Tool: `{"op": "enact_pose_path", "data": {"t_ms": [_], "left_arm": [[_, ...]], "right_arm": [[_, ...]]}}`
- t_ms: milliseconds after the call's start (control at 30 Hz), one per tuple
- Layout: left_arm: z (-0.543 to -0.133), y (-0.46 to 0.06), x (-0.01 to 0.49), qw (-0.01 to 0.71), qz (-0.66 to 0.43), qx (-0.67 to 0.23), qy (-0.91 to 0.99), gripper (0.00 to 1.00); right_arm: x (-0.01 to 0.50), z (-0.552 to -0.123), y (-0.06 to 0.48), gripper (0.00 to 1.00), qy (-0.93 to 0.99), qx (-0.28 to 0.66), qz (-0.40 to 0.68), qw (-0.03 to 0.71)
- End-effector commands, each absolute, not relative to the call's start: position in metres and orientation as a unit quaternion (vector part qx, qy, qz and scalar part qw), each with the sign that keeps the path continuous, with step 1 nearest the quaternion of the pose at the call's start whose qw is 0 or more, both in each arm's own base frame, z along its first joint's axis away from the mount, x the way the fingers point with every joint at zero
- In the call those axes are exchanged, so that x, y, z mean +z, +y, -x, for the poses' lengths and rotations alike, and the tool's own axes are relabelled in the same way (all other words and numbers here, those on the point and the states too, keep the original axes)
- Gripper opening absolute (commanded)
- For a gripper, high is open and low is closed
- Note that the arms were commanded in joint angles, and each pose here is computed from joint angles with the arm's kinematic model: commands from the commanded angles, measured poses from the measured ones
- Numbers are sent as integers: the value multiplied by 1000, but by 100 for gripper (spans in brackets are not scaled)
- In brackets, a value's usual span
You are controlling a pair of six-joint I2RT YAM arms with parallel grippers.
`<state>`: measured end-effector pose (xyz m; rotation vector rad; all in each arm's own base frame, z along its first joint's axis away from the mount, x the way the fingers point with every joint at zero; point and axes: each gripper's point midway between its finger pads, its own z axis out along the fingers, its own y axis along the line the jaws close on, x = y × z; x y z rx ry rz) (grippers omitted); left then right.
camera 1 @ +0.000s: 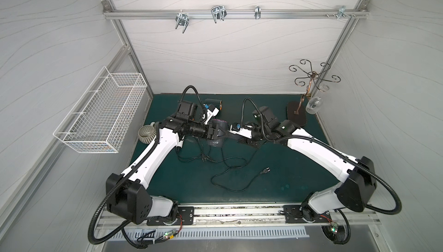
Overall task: Wrap the cord around the hair dryer
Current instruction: Pick up the hair dryer from the center of the board, then wrap the power cord around the hair dryer.
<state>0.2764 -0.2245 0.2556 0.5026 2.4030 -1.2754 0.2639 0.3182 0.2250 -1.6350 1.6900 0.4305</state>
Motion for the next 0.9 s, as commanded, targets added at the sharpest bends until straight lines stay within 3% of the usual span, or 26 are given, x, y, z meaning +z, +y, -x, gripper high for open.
{"op": "enact_pose_path", "data": {"t_ms": [0, 100, 300, 867], "left_arm": [[-294, -219, 305, 284, -194, -425, 838, 0], [-302, -215, 330, 321, -187, -413, 832, 0], [-321, -217, 374, 379, -187, -410, 808, 0], [-381, -249, 476, 453, -205, -474, 727, 0]], "right_arm": [[278, -297, 301, 58, 697, 190, 544, 427], [298, -309, 270, 70, 732, 207, 477, 439], [306, -315, 209, 80, 787, 221, 359, 449], [189, -312, 160, 82, 885, 242, 170, 358]]}}
